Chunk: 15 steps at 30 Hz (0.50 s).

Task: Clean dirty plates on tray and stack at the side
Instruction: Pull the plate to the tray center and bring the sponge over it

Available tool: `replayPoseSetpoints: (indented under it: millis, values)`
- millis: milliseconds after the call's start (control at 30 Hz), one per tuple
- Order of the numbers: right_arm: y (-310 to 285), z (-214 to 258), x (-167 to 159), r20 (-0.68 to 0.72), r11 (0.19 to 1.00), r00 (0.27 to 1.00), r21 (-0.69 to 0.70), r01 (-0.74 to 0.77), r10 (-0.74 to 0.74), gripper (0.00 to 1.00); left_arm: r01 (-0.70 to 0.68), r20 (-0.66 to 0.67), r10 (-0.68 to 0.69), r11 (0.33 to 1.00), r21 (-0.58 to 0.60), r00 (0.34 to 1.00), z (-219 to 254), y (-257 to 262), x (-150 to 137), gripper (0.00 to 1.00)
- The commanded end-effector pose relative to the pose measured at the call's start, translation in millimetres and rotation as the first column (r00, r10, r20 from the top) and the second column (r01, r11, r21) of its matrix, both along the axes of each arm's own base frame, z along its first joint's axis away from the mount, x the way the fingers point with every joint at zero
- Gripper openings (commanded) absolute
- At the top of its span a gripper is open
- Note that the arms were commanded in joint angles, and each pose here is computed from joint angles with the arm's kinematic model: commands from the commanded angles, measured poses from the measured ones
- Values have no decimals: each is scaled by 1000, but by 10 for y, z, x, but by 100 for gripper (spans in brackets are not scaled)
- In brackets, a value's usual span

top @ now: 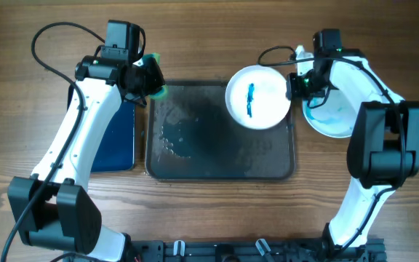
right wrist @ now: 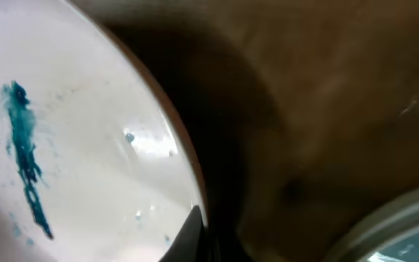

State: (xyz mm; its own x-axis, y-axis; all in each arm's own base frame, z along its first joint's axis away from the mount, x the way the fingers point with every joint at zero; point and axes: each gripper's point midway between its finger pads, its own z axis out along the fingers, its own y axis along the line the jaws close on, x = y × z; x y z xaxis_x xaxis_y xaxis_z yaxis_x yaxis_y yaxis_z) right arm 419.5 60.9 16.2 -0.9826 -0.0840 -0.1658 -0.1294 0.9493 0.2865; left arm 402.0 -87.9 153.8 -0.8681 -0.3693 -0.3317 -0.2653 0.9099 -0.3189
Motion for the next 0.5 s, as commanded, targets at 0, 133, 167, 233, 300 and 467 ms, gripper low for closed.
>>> replayPoseSetpoints:
  millis: [0, 133, 167, 233, 300, 467]
  values:
    - [294, 355, -34, 13, 999, 1000, 43, 2, -3, 4, 8, 4, -8, 1000, 19, 1000, -10, 22, 7, 4]
    - [726, 421, -280, -71, 998, 997, 43, 39, -35, 4, 8, -3, -8, 1000, 20, 1000, -18, 24, -8, 4]
    - [818, 389, -333, -95, 997, 993, 30, 71, -68, 4, 8, -3, -8, 1000, 20, 1000, -18, 25, -9, 4]
    - [1034, 336, -459, -132, 994, 985, 10, 111, -108, 4, 9, -5, -8, 1000, 20, 1000, -22, 25, -14, 4]
    - [1222, 273, -574, -154, 987, 975, -30, 158, -161, 4, 9, -15, -8, 1000, 22, 1000, -32, 29, -34, 4]
    - [1560, 185, -689, -126, 992, 985, -68, 110, -118, 4, 10, -51, -9, 1000, 28, 999, -91, 42, -114, 4]
